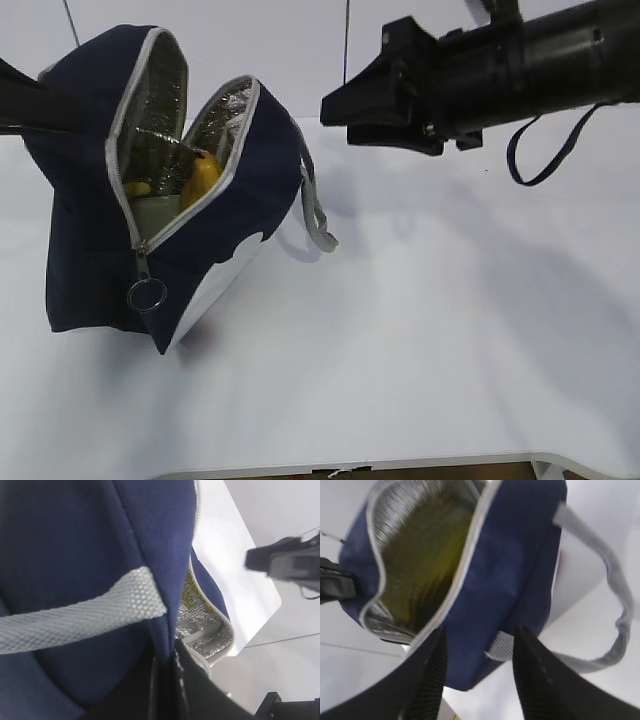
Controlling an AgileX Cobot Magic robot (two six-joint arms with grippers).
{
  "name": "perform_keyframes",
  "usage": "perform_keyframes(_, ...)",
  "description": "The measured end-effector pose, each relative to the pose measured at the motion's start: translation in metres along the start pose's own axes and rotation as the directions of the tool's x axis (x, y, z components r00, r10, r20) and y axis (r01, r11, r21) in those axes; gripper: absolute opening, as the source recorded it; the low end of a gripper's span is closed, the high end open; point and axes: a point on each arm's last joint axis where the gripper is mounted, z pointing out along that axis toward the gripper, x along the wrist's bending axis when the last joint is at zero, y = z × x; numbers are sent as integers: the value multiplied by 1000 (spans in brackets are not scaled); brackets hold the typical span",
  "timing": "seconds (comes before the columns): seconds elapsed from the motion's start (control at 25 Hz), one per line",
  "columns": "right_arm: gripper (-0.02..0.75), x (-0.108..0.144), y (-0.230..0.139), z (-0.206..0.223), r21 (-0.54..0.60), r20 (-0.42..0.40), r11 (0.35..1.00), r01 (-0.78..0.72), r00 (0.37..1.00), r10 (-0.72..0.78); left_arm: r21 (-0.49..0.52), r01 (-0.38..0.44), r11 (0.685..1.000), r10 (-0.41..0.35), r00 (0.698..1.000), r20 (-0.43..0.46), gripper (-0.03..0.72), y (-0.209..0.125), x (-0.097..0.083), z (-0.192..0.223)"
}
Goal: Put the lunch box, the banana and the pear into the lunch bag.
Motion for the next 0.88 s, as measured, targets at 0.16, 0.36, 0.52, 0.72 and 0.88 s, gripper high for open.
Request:
perform_keyframes(0.16, 368, -21, -6, 19, 60, 0, 996, -66, 998, 66, 0, 0, 1000, 0, 1000, 0, -15, 0, 0, 0)
perform_keyframes(0.36, 368, -32, -1, 31, 61, -12, 993, -97, 995, 98, 0, -2, 1000, 2, 1000, 0, -15, 0, 0, 0)
perform_keyframes(0.52, 368, -30, 12, 35, 13, -47, 997, -70, 996, 70, 0, -3, 1000, 3, 1000, 0, -15, 0, 0, 0)
perform_keyframes(0.72, 368, -37, 23, 45, -10, -64, 998, -56, 996, 56, 0, -6, 1000, 6, 1000, 0, -15, 0, 0, 0)
perform_keyframes(0.88, 368, -43, 26, 53, -9, -69, 999, -39, 997, 38, 0, -6, 1000, 6, 1000, 0, -15, 0, 0, 0)
